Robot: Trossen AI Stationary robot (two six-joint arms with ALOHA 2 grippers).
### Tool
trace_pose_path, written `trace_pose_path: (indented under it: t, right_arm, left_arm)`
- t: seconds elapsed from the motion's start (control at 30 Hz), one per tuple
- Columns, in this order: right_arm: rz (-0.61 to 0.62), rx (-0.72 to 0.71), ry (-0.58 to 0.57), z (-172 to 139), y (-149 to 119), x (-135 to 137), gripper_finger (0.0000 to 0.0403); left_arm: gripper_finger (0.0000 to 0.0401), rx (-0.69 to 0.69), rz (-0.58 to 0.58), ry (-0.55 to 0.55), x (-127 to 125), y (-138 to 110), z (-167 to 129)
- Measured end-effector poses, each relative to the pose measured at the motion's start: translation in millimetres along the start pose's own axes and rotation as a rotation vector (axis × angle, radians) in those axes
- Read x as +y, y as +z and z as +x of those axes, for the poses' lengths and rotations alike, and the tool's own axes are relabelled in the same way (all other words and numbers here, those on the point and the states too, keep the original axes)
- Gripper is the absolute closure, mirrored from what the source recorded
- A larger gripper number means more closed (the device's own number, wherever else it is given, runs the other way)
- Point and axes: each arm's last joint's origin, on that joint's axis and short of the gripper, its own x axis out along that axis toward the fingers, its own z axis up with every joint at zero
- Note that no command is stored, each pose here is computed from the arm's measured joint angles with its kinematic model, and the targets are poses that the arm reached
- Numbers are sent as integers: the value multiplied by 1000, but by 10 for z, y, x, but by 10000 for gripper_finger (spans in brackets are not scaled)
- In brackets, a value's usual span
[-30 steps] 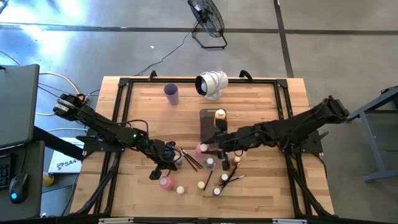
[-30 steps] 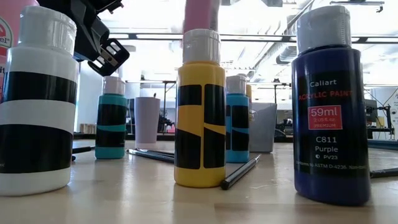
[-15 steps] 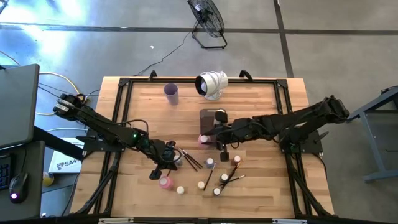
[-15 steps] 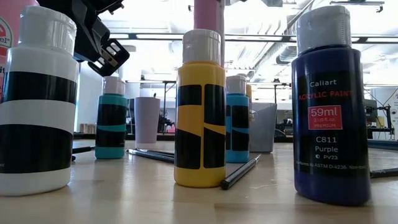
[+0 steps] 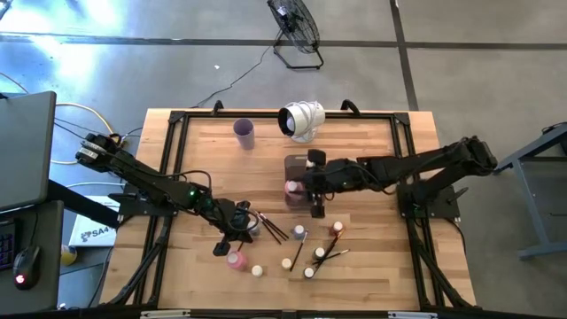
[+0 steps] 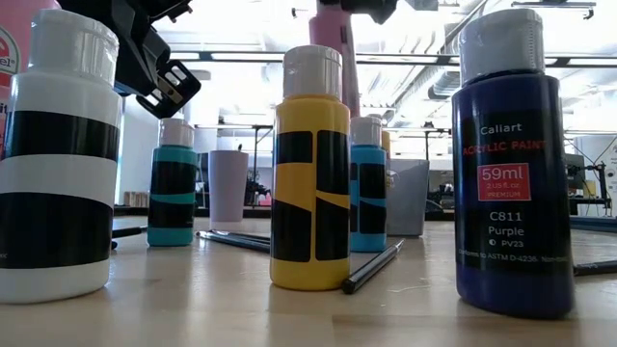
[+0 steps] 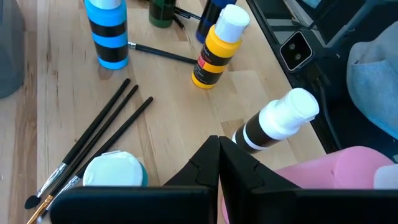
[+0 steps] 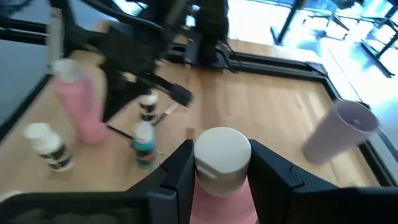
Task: Pick & Place Paint Supplies
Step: Put the top pink paint bottle into the black bin
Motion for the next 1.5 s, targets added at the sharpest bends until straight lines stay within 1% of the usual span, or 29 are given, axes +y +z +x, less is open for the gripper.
trace_pose_path:
  t: [0.17, 0.23, 0.33, 0.47, 0.6, 0.67, 0.73, 0.9, 1.0, 1.1, 1.23, 1.33, 1.5]
  right_arm:
    - [14, 22, -28, -20, -16, -131, 291]
    - [19, 15, -15, -56, -6, -163, 291]
    - [29, -28, 2, -130, -74, -192, 291]
    - [66, -99, -1, -271, -309, -215, 291]
    - [87, -176, -66, -396, -533, -261, 291]
    - [98, -200, -74, -422, -640, -290, 291]
    - [116, -198, -82, -408, -745, -326, 290]
    - [193, -159, -60, -321, -1007, -403, 290]
    - [217, -169, -61, -289, -1122, -415, 290]
    - [219, -181, -69, -286, -1180, -410, 289]
    - [225, -164, -73, -277, -1292, -396, 289]
    - [245, -161, -76, -276, -1317, -394, 289]
    - [245, -152, -76, -274, -1335, -391, 289]
  left_arm:
    - [396, 0, 0, 0, 0, 0, 0]
    - [396, 0, 0, 0, 0, 0, 0]
    - [396, 0, 0, 1, 0, 0, 0]
    - [396, -2, 0, 4, 1, 1, 0]
    - [396, -4, -3, 5, 1, 3, 0]
    - [396, -8, -4, 14, 3, 5, 0]
    - [396, -11, -4, 23, 6, 6, 0]
    - [396, -15, -3, 28, 8, 10, 0]
    - [396, -15, -3, 28, 8, 10, 0]
    - [396, -15, -3, 28, 8, 9, 0]
    - [396, -15, -3, 28, 8, 9, 0]
    - [396, -15, -3, 28, 8, 9, 0]
    - [396, -18, -3, 43, 12, 10, 0]
